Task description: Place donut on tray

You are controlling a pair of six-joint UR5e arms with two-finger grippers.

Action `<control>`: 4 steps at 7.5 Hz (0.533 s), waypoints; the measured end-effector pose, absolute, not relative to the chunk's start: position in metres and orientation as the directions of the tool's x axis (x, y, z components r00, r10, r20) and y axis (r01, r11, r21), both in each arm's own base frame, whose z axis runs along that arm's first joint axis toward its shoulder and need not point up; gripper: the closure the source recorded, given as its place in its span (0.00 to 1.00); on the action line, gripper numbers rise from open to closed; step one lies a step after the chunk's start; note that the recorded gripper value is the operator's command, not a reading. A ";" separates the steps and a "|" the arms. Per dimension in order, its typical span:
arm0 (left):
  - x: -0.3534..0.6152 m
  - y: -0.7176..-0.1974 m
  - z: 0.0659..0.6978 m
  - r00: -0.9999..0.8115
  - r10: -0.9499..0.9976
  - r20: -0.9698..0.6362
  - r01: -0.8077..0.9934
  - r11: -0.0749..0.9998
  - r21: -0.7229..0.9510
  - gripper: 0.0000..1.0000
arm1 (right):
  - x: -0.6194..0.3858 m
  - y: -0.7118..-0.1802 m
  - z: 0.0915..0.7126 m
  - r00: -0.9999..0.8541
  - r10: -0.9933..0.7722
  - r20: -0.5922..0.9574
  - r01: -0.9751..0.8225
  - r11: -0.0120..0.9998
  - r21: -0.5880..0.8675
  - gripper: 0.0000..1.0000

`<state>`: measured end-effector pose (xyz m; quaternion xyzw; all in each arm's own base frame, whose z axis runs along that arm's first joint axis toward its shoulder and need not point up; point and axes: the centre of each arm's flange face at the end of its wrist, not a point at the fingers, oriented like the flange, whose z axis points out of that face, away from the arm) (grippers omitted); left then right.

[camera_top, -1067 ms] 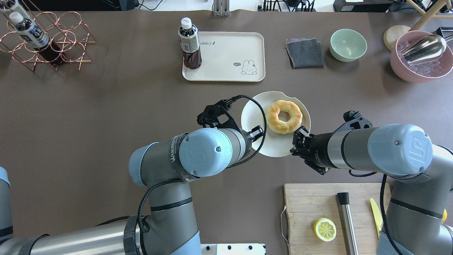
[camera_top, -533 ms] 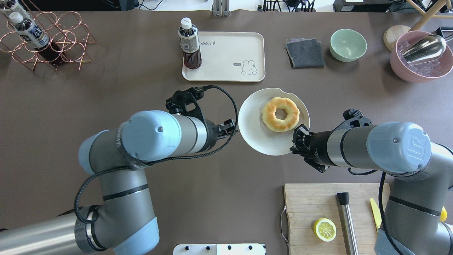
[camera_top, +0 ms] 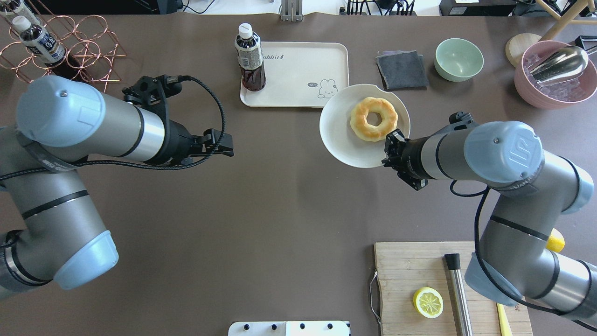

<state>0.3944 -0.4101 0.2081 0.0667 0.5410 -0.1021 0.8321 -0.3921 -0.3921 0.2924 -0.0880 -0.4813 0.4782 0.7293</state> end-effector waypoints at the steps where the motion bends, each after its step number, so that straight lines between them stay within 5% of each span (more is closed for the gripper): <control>1: 0.369 -0.417 0.230 0.420 -0.046 -0.906 0.204 0.978 0.045 0.02 | -0.398 -0.427 0.292 0.055 0.794 0.606 -0.638 0.495 -0.590 1.00; 4: 0.314 -0.424 0.293 0.435 0.053 -0.899 0.136 0.983 0.124 0.02 | -0.439 -0.547 0.274 0.018 0.835 0.550 -0.690 0.408 -0.597 1.00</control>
